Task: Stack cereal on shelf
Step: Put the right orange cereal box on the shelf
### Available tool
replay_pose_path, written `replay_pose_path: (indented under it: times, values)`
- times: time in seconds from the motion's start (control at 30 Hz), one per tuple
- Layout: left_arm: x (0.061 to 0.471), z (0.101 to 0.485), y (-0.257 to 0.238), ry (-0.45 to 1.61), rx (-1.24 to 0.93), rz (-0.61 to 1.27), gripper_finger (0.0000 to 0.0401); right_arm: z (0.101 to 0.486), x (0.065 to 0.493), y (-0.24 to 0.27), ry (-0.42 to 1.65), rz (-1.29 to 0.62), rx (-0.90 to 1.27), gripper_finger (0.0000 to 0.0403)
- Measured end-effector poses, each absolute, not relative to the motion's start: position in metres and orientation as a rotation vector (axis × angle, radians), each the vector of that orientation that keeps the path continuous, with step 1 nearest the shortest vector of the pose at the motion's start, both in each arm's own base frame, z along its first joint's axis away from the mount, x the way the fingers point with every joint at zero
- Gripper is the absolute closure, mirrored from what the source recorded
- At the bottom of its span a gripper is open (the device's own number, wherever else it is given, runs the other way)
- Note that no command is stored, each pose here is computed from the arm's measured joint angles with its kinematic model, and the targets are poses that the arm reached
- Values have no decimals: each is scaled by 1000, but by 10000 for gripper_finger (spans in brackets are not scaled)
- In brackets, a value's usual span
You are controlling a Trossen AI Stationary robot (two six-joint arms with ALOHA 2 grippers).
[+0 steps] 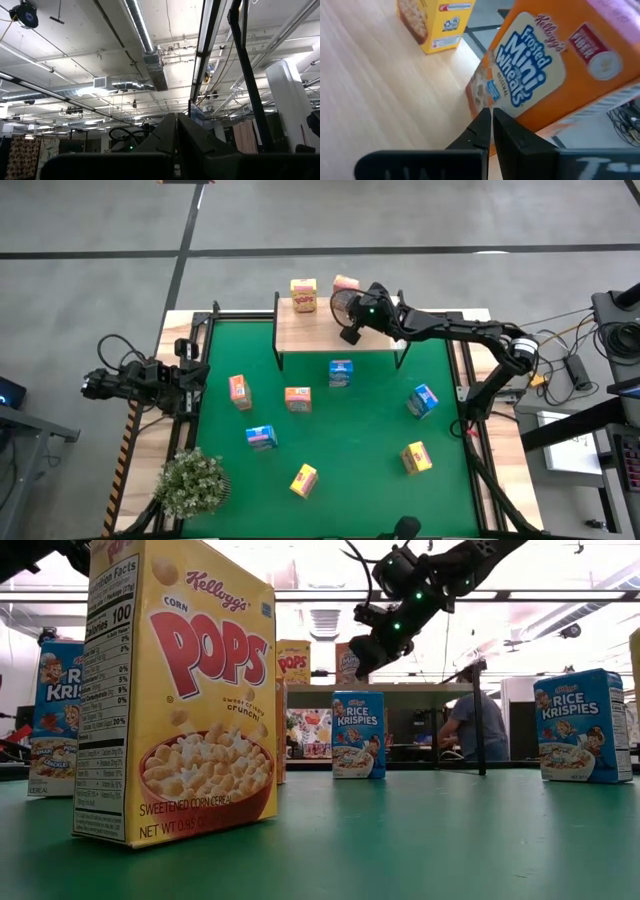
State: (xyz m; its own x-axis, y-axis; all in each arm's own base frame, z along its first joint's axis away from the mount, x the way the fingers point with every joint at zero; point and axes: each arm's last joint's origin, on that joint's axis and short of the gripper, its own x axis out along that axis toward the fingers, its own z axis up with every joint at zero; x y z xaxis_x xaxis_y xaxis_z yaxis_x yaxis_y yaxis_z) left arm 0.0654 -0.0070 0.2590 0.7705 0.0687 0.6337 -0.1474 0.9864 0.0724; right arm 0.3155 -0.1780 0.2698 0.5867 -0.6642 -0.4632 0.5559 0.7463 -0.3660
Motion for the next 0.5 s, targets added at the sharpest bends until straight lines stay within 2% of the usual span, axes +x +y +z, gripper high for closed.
replay_pose_path:
  times: [0.5]
  values:
    - [65, 259, -7, -683, 120, 117, 401, 272, 304, -182, 670, -731, -171, 394]
